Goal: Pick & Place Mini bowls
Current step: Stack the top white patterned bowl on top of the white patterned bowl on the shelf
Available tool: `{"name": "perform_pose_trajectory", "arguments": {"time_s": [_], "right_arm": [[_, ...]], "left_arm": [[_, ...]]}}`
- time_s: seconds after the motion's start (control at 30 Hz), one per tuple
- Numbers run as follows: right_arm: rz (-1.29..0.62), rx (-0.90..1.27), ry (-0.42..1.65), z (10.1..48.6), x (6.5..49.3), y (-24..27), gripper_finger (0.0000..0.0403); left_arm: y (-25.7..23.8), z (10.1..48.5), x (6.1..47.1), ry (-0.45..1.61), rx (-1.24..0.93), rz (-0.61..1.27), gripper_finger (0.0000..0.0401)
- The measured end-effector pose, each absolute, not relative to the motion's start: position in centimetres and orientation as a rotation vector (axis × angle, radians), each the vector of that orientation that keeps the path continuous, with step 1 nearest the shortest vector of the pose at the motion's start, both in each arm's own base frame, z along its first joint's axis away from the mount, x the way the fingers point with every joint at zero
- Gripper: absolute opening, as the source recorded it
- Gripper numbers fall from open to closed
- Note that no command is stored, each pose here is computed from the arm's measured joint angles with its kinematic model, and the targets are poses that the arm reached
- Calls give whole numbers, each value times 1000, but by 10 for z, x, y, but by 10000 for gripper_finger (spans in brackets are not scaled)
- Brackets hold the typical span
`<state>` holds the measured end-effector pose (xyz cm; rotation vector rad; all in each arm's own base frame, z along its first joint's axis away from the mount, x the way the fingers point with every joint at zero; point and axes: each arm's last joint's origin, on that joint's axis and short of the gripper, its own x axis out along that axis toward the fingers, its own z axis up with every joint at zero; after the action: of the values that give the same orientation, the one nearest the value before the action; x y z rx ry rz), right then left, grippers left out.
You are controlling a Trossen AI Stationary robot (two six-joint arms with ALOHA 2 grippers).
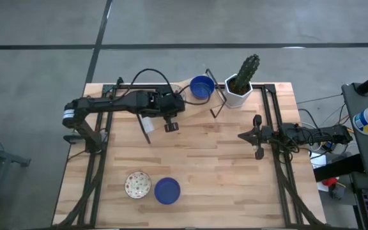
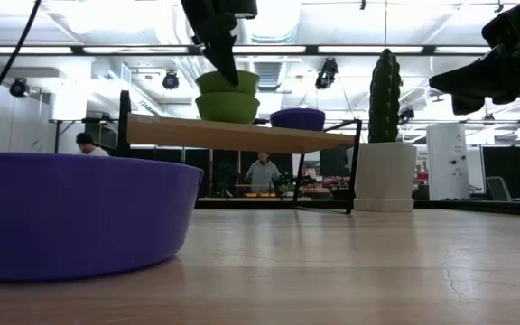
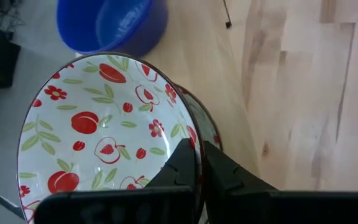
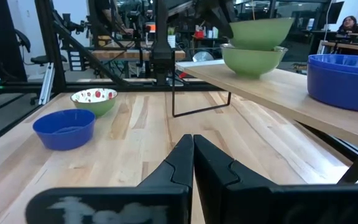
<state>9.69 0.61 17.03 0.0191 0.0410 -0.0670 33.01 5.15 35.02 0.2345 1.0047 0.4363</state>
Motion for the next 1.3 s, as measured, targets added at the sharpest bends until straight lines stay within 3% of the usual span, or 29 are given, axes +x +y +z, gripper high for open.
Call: {"name": "perform_pose_trajectory", "arguments": {"time_s": [0.97,1.3], "right_arm": [[-66,17,41,170,97,6,9],[-67,19,41,170,97,6,8]], "left_arm": [[53,345,330,1030,210,459,5],[52,344,329,1038,202,436,53]]}}
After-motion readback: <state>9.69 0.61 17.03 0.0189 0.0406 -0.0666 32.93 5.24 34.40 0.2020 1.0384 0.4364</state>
